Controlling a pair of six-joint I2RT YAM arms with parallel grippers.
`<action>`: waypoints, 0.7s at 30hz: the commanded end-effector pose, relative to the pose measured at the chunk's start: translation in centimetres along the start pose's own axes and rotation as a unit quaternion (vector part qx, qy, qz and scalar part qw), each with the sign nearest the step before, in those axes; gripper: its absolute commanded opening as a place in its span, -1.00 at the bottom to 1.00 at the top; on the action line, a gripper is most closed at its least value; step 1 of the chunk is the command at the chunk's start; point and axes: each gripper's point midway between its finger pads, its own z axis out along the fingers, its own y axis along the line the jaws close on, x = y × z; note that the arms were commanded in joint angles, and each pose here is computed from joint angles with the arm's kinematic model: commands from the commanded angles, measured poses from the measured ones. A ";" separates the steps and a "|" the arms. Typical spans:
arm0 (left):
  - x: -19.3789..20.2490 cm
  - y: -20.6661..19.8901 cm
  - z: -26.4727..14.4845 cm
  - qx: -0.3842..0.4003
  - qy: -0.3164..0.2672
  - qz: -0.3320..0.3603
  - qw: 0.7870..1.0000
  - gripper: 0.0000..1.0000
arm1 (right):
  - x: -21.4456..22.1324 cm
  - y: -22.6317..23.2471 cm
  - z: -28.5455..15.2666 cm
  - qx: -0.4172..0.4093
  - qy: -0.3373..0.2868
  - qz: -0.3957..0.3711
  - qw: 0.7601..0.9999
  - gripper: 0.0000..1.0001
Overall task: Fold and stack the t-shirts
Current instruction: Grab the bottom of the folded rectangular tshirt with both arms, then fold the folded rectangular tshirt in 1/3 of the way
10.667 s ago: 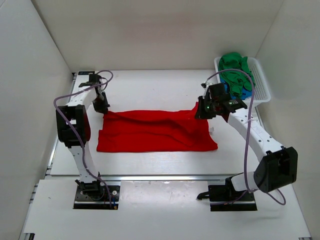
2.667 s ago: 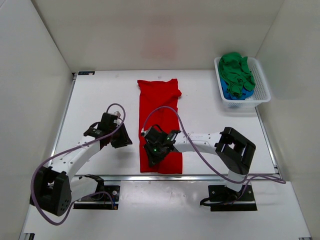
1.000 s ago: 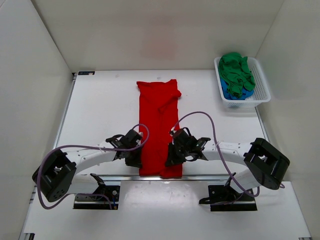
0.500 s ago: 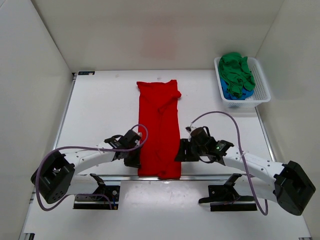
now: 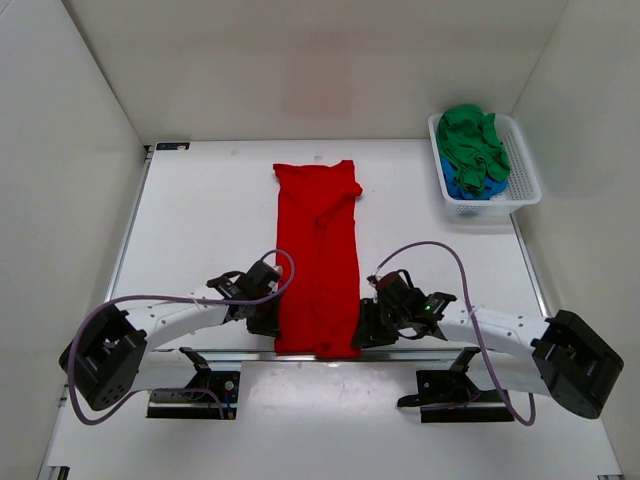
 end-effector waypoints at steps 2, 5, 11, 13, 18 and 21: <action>1.0 0.9 -0.3 -0.012 0.012 -0.005 1.000 -0.95 | 0.3 0.8 1.2 -0.011 0.012 0.000 1.000 -0.30; 1.0 0.9 -0.4 -0.011 0.011 -0.007 1.000 -0.97 | 0.6 1.2 1.5 -0.019 0.027 0.000 0.999 -0.60; -0.7 0.1 -2.2 0.009 -0.006 -0.013 1.000 -1.00 | -0.8 2.3 -0.3 -0.035 0.020 -0.016 0.999 -1.00; -2.0 0.1 -3.2 0.015 -0.020 -0.024 0.999 -1.00 | -2.0 2.9 -1.1 -0.048 0.012 -0.019 0.999 -0.99; -7.8 0.0 -6.1 0.036 -0.078 -0.053 0.995 -1.00 | -7.0 3.7 -3.3 -0.080 -0.024 -0.023 0.996 -1.00; -10.1 0.1 -6.4 0.041 -0.083 -0.060 0.994 -1.00 | -9.7 3.6 -3.6 -0.083 -0.034 -0.027 0.996 -1.00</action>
